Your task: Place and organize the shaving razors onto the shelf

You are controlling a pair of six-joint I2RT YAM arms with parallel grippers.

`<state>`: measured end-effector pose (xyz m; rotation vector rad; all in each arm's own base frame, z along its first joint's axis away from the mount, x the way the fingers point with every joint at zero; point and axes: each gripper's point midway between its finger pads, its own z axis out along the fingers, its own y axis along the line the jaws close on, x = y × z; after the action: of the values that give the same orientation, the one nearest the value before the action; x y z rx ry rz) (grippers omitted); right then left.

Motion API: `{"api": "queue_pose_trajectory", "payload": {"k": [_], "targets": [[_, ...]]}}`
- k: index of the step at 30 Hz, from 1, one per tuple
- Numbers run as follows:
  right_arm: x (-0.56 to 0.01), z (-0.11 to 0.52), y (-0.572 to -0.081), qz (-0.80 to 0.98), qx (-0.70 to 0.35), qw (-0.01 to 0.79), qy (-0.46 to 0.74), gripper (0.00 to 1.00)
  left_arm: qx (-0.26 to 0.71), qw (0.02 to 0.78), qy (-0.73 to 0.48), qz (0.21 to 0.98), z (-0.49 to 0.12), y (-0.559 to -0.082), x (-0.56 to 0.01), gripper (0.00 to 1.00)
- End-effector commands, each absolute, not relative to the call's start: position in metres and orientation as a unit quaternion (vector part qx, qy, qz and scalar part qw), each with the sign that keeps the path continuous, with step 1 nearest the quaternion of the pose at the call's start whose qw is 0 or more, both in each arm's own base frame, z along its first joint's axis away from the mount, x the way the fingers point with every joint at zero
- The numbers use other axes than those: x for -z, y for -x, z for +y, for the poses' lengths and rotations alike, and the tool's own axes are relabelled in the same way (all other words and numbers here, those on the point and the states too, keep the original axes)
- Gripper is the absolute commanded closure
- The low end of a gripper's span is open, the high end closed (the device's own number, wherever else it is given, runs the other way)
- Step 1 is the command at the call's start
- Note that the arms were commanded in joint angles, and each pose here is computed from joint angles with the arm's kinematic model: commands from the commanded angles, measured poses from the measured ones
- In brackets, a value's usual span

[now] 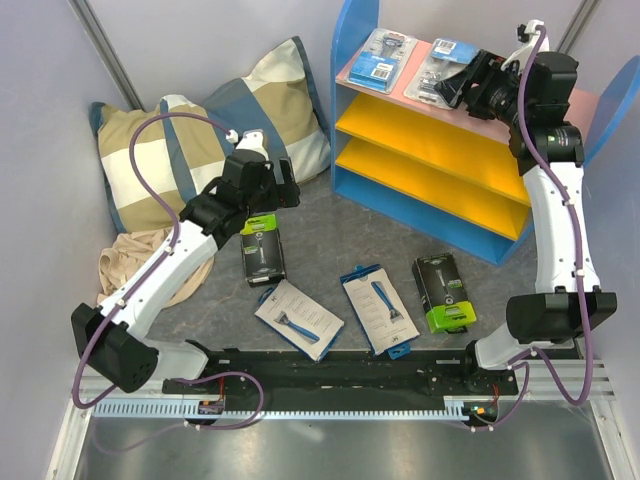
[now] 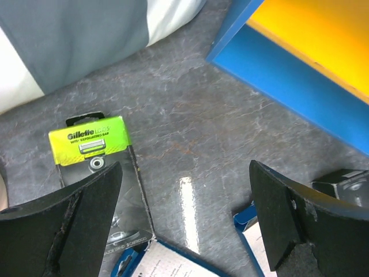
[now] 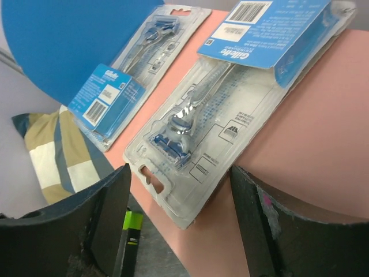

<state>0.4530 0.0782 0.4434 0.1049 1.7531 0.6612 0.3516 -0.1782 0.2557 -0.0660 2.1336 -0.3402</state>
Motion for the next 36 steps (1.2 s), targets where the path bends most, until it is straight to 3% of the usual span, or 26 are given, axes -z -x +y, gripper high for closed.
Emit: {"api": "queue_pose_trajectory", "payload": {"k": [1, 11, 36], "targets": [[-0.395, 0.055, -0.446, 0.816, -0.208, 0.532, -0.089, 0.22, 0.144, 0.487, 0.001, 0.861, -0.187, -0.357, -0.273, 0.03], [-0.391, 0.034, -0.459, 0.815, -0.154, 0.546, -0.117, 0.21, 0.146, 0.486, -0.004, 0.862, -0.191, -0.357, -0.273, 0.03], [-0.353, 0.089, -0.502, 0.818, -0.244, 0.514, -0.09, 0.2, 0.142, 0.48, -0.004, 0.866, -0.192, -0.356, -0.266, 0.03]]}}
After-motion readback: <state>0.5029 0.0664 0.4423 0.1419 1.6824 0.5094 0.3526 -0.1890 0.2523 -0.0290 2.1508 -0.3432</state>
